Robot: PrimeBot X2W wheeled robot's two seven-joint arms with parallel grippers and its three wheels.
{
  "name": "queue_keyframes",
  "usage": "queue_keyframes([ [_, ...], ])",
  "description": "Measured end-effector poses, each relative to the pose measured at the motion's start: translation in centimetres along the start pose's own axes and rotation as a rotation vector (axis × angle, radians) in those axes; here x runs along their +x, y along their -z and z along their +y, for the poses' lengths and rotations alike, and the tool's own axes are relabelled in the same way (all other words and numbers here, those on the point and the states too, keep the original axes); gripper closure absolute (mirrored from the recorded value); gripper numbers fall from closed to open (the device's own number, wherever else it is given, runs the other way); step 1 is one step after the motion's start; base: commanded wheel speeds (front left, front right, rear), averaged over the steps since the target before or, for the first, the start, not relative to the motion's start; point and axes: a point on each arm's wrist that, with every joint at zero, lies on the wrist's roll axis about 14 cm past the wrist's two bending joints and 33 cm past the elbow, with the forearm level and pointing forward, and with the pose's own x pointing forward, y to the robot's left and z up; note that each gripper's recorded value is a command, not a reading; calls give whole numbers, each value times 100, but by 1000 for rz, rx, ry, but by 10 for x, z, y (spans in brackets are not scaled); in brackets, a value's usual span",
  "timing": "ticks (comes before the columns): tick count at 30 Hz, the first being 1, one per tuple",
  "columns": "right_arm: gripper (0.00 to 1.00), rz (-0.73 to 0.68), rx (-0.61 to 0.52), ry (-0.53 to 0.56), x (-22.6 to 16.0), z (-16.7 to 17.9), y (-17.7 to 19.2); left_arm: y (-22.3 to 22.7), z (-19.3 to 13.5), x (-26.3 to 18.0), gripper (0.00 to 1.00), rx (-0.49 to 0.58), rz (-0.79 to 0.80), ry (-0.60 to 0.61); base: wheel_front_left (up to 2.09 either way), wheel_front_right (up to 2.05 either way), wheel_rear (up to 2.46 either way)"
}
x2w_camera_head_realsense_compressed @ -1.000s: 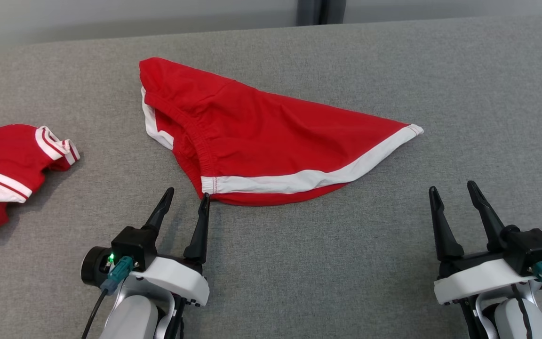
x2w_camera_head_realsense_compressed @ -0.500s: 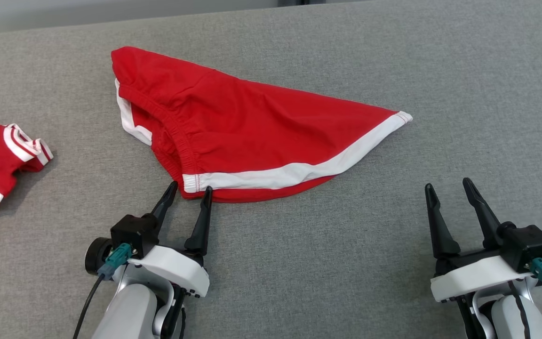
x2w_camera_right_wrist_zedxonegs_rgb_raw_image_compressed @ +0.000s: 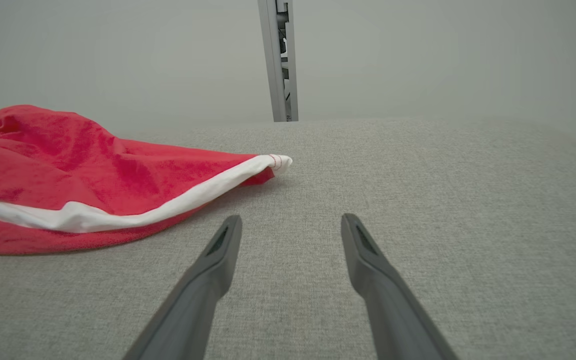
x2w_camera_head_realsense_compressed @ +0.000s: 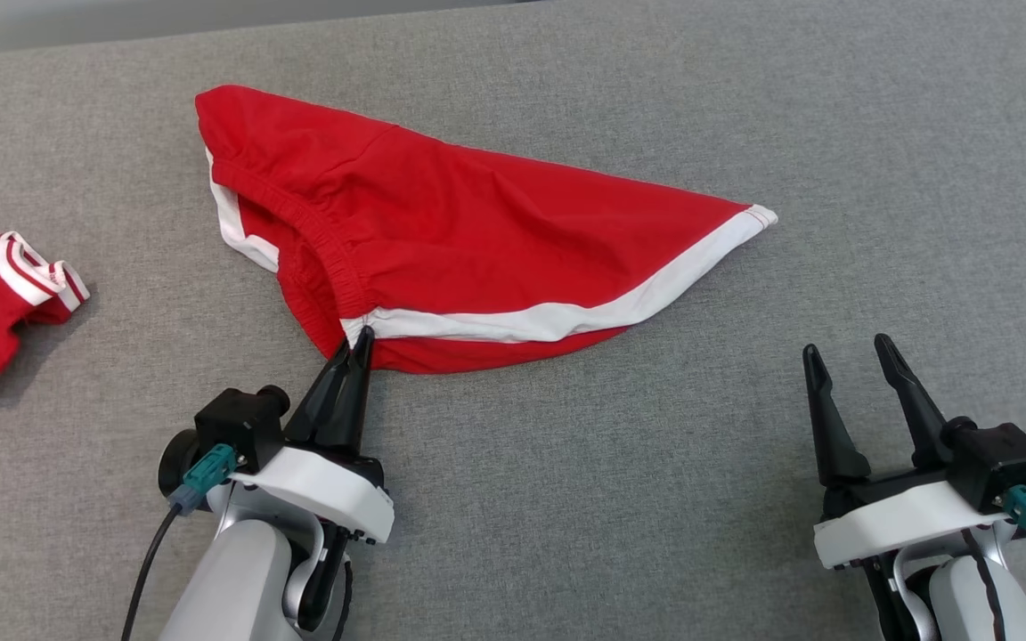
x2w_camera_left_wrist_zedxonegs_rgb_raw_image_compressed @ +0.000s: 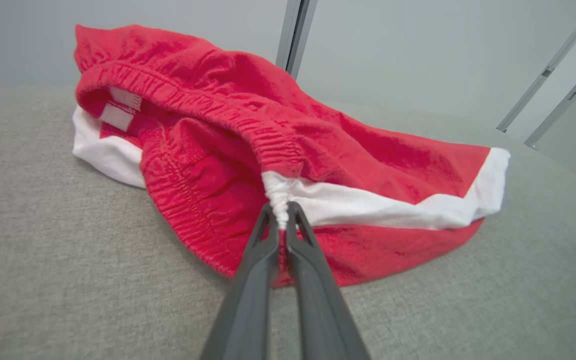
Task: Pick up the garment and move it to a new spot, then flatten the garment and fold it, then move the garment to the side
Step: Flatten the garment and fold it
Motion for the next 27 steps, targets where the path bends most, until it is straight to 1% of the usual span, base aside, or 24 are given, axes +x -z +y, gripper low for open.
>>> queue_keyframes([
  [4,0,2,5,-5,1,2,1,-13,4,-2,100,6,-40,-13,0,0,0],
  [7,0,6,12,-10,2,4,2,-16,10,-11,100,7,-53,-35,0,0,0],
  [11,0,13,23,-37,4,14,5,-12,33,-34,100,4,-45,-130,0,0,0],
  [13,0,23,32,-61,6,23,8,-11,47,-46,100,8,-42,-185,0,0,0],
  [16,0,45,52,-112,8,42,15,-8,60,-59,100,21,-34,-233,0,0,0],
  [21,0,92,80,-171,13,64,30,-10,73,-68,100,20,-39,-273,0,0,0],
  [27,0,126,91,-223,23,82,40,-9,74,-64,100,14,-35,-270,0,0,0],
])
